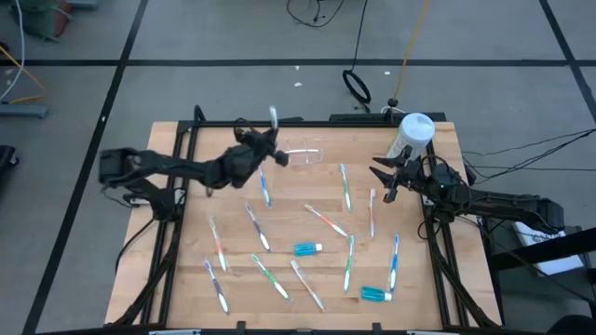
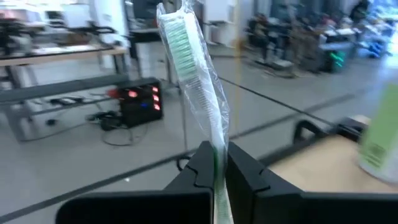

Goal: Pick & Place Toothbrushes
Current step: Put the green toothbrush into the transparent organizer

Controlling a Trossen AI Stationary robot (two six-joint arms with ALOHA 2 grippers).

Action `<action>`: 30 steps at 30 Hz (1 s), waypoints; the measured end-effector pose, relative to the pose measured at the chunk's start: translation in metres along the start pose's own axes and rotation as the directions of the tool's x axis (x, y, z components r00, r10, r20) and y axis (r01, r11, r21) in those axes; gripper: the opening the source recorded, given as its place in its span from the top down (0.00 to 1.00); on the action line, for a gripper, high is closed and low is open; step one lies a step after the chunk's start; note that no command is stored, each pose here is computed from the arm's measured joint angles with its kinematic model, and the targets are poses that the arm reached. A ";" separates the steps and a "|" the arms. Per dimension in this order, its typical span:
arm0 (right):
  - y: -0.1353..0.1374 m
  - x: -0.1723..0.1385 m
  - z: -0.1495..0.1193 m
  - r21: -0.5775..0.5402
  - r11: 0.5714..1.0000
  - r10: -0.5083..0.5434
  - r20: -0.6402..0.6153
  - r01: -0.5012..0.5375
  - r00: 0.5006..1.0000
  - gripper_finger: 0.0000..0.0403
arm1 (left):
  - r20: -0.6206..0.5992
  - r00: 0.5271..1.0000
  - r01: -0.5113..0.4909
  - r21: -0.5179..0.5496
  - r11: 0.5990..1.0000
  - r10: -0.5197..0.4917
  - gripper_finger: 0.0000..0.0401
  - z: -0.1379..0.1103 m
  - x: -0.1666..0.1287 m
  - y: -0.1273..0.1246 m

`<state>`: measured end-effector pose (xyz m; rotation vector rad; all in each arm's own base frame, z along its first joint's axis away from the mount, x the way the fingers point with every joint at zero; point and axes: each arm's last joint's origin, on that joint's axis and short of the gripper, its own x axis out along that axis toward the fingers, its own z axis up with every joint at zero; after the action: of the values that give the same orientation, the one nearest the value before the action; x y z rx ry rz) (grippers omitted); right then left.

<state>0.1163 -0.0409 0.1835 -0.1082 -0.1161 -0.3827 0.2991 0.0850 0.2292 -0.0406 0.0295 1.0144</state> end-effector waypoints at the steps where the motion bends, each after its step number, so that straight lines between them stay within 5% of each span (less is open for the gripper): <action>1: 0.000 0.000 0.000 0.000 1.000 0.000 0.000 0.000 1.000 0.65 | 0.012 1.000 -0.014 -0.007 1.000 0.014 0.97 -0.006 0.007 0.000; 11: 0.000 0.000 0.000 0.000 1.000 0.000 -0.001 0.000 1.000 0.65 | -0.019 0.996 -0.085 0.053 0.995 0.086 0.89 -0.063 0.043 0.004; 22: 0.000 0.000 0.000 0.000 1.000 0.000 -0.001 0.000 1.000 0.65 | -0.033 0.998 -0.050 0.064 0.997 0.052 0.89 -0.068 0.043 0.002; 30: 0.000 0.000 0.000 0.000 1.000 0.000 -0.001 0.000 1.000 0.65 | -0.142 0.986 -0.047 0.259 0.965 0.086 0.88 -0.082 0.038 0.001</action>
<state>0.1163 -0.0409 0.1834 -0.1082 -0.1153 -0.3826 0.3179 0.1142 0.1455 0.1186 0.3030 1.0665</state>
